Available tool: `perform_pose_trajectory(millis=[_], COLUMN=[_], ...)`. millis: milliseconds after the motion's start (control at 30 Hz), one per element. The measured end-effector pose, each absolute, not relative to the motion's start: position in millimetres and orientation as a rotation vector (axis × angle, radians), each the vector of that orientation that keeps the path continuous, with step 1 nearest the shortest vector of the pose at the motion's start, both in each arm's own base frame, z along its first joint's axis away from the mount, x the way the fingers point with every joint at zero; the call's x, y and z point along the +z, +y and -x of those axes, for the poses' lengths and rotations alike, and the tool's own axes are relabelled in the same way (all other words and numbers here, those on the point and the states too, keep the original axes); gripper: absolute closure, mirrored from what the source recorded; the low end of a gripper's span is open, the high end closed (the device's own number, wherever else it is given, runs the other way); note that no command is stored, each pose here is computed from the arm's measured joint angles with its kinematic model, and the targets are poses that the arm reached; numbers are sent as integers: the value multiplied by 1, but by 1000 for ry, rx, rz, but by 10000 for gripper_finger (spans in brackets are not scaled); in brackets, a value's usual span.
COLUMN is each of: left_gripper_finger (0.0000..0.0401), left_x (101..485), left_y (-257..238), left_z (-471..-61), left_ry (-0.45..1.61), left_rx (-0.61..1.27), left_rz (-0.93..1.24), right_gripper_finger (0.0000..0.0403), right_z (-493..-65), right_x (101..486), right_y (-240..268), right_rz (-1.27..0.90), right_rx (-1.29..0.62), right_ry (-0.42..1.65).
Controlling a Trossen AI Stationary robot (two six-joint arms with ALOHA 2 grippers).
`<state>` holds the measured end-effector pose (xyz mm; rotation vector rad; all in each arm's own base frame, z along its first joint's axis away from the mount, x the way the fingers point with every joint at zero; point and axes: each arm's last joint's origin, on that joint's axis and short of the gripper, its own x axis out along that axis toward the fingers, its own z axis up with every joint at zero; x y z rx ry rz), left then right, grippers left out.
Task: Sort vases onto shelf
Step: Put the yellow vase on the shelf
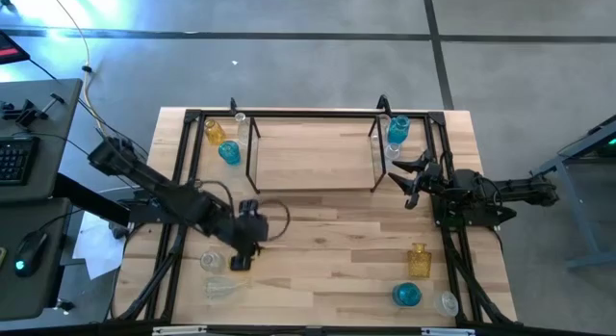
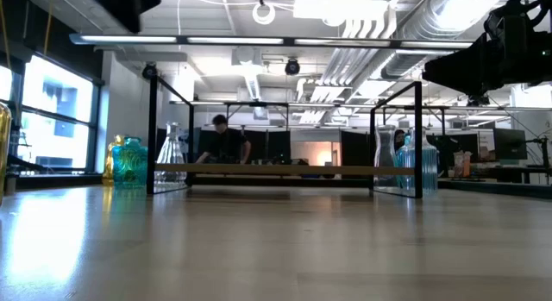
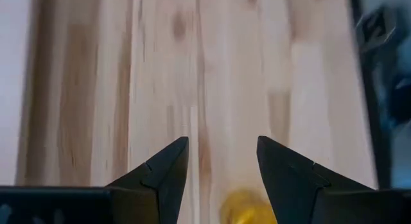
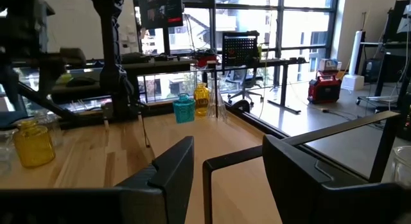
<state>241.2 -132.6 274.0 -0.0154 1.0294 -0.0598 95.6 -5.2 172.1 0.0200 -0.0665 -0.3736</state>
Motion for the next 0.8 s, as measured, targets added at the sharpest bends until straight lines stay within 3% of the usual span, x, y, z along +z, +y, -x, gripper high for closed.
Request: perform_pose_trajectory(millis=[367, 800], left_gripper_finger=[220, 121], left_x=[251, 250], left_y=[-166, -168], left_z=[-229, -216], left_ry=[1195, 1281], left_rx=[-96, -4], left_rz=[74, 168], right_gripper_finger=[233, 233], right_z=[-96, -96], right_x=[172, 172], right_y=[-5, -5], right_rz=[-19, -20], right_rx=[-374, -374], right_ry=[-66, -65])
